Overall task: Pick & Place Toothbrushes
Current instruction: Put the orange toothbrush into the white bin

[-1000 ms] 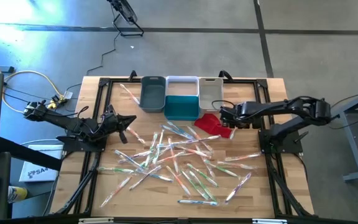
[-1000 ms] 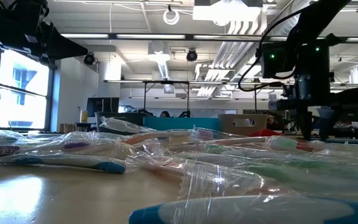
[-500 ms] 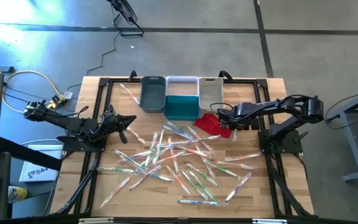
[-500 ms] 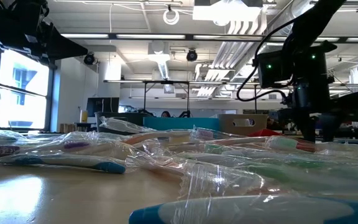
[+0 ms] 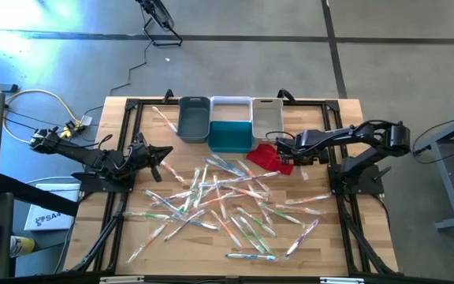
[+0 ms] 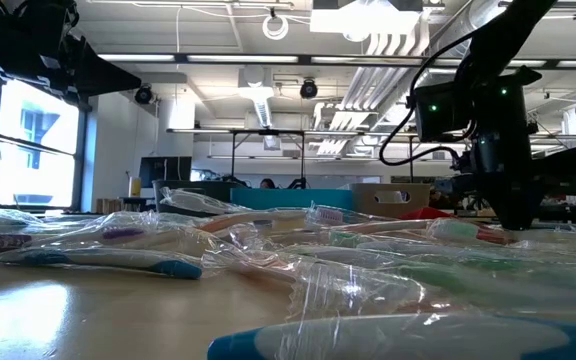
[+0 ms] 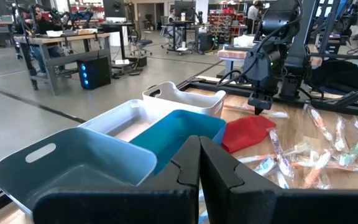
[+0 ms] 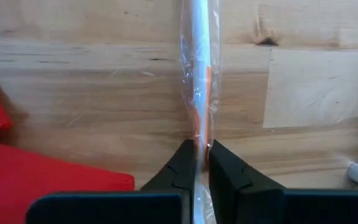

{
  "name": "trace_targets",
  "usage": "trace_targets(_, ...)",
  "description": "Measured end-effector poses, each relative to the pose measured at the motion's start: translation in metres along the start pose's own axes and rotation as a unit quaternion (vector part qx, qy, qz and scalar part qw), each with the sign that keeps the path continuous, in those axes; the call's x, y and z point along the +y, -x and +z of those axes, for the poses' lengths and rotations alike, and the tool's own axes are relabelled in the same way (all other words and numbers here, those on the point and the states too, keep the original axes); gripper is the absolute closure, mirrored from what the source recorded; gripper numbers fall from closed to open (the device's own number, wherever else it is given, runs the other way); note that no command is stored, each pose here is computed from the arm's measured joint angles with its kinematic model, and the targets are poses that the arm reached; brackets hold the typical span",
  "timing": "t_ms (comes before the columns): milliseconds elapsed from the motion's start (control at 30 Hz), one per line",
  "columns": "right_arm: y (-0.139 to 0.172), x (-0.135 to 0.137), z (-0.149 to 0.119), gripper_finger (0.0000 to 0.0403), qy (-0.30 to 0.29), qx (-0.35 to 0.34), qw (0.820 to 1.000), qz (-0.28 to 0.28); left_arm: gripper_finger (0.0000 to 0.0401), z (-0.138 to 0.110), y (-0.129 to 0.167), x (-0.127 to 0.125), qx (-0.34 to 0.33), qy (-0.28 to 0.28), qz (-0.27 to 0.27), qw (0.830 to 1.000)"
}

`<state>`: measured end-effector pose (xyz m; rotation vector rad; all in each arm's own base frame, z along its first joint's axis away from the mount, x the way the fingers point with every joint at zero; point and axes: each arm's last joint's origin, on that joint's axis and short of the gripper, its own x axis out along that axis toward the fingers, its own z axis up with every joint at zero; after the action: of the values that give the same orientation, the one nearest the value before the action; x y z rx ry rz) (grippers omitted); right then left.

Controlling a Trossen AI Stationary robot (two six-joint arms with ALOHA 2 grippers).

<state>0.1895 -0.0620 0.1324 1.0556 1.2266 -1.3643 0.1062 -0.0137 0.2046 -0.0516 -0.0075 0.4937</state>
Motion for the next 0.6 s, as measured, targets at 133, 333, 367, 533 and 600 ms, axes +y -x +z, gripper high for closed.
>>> trace_targets(133, 0.000, 0.000, -0.001, 0.0384, 0.005, 0.001, 1.000, -0.001, 0.0401, 0.000, 0.000, 0.000, 0.000, 0.000, 0.000, 1.000)
trace_targets(333, 0.003, -0.001, -0.003, 0.0389, 0.027, -0.002, 1.000, 0.007, 0.0401, 0.000, 0.000, 0.000, 0.000, 0.000, 0.000, 1.000)
trace_targets(367, 0.005, -0.001, -0.004, 0.0389, 0.030, -0.004, 0.999, 0.013, 0.0401, 0.000, 0.000, 0.000, 0.000, 0.001, 0.000, 1.000)
trace_targets(533, 0.022, -0.008, -0.003, 0.0389, 0.028, -0.026, 0.998, 0.055, 0.0401, 0.002, 0.000, 0.000, -0.007, 0.007, 0.000, 1.000)
trace_targets(600, 0.030, -0.013, -0.002, 0.0389, 0.026, -0.045, 0.996, 0.074, 0.0401, 0.003, 0.000, 0.000, -0.012, 0.013, -0.001, 1.000)
